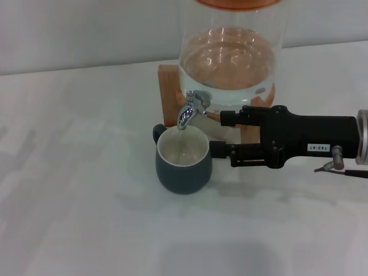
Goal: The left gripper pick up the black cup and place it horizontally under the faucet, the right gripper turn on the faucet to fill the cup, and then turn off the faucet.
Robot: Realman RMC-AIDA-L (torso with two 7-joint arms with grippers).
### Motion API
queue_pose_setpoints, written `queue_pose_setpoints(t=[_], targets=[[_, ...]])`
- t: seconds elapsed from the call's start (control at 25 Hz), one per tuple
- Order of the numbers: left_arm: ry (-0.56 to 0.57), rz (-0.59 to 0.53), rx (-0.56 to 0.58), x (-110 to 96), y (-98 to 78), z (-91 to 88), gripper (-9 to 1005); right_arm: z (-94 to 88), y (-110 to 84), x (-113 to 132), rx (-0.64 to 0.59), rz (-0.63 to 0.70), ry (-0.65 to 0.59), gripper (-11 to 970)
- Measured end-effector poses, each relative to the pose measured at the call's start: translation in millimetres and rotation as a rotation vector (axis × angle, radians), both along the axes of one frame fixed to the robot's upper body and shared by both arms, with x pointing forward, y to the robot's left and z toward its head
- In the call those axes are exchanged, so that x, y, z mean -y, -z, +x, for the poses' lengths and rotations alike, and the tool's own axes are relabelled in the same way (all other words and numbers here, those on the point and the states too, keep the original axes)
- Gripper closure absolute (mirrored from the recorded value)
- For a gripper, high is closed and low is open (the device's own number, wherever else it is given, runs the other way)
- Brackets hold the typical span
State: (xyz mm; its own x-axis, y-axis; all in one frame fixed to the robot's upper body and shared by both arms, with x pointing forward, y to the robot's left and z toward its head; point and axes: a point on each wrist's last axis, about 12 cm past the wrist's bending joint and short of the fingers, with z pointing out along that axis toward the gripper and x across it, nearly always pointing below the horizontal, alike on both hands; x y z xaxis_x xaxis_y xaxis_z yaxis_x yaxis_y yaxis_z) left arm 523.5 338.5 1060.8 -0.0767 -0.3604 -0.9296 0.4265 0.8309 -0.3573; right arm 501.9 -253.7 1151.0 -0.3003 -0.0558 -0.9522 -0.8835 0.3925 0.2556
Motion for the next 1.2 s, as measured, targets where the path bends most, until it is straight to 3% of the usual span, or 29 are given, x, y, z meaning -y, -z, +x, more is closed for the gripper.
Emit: queue_pose_setpoints(t=[0.44, 1.2], targets=[[0.059, 0.077, 0.161, 5.8, -7.8, -15.9, 237, 3.9, 5.3, 7.2, -0.009, 0.024, 0.041, 152], [0.045, 0.071, 0.169, 5.1, -9.3, -13.5, 233, 1.0, 6.1, -6.3, -0.015, 0.038, -0.021, 152]])
